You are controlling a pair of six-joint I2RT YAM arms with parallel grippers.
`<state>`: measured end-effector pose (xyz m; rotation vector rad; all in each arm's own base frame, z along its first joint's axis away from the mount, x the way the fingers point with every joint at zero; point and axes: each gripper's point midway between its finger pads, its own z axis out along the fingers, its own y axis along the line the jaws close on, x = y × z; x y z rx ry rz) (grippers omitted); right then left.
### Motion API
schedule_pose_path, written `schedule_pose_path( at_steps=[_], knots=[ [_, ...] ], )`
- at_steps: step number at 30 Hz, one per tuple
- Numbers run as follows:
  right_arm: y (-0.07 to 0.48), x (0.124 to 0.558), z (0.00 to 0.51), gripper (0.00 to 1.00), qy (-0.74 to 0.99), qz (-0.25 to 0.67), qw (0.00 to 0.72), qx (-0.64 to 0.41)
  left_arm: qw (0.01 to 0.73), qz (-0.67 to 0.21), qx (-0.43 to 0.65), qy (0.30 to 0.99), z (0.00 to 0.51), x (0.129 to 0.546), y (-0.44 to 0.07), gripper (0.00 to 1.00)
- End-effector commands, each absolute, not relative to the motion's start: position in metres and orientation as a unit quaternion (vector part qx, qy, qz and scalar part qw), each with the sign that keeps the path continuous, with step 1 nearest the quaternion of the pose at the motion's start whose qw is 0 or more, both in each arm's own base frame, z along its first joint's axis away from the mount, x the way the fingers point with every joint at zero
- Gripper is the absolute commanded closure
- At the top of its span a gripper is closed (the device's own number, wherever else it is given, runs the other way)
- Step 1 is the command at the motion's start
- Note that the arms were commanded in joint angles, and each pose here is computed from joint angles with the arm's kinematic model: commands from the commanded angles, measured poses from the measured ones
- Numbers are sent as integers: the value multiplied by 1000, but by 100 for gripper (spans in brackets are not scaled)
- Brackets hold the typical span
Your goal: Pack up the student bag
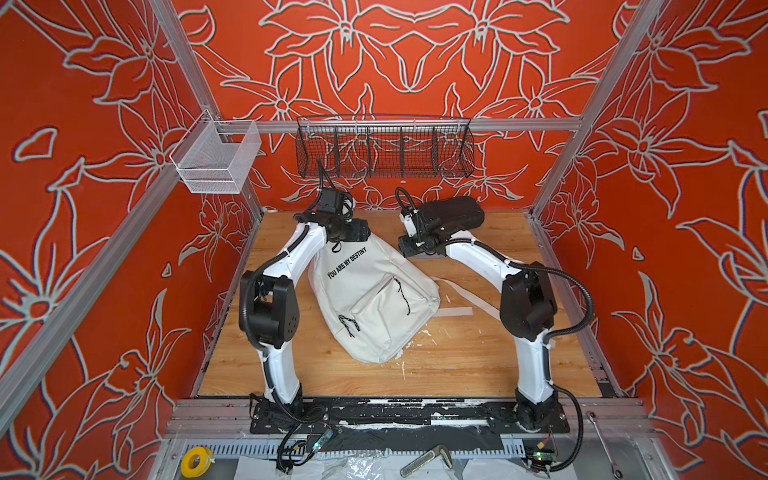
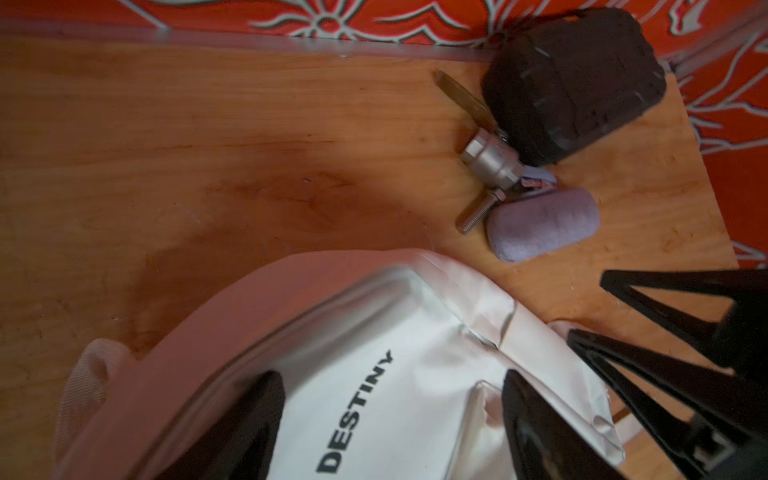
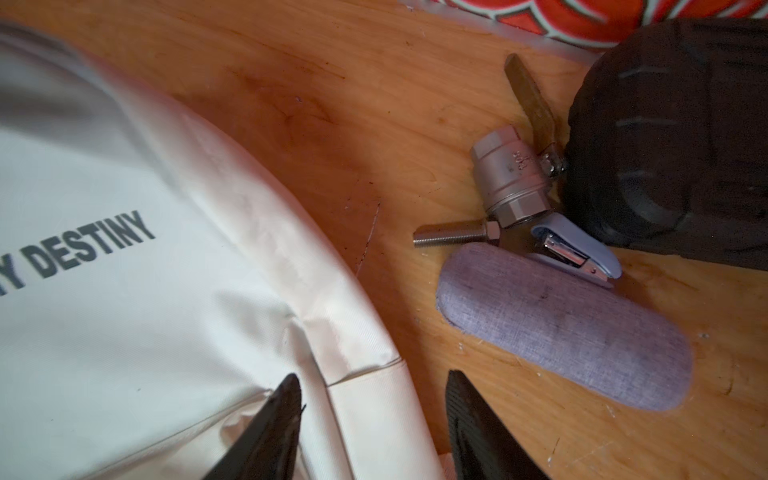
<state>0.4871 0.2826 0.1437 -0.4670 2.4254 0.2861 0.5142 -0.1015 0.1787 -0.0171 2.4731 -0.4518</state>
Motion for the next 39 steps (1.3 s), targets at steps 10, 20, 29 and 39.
schedule_pose_path(
  at_steps=[10,20,29,39],
  knots=[
    [304,445,153,41,928,193,253,-196,197,-181,-223,938,97,440,1,14],
    [380,376,149,38,918,242,207,-237,220,-224,-180,932,130,386,-32,18],
    [422,361,125,35,919,307,171,-179,190,-222,-147,945,123,351,-53,19],
    [441,369,102,32,920,319,163,-161,146,-227,-161,949,87,343,-61,22]
  ],
)
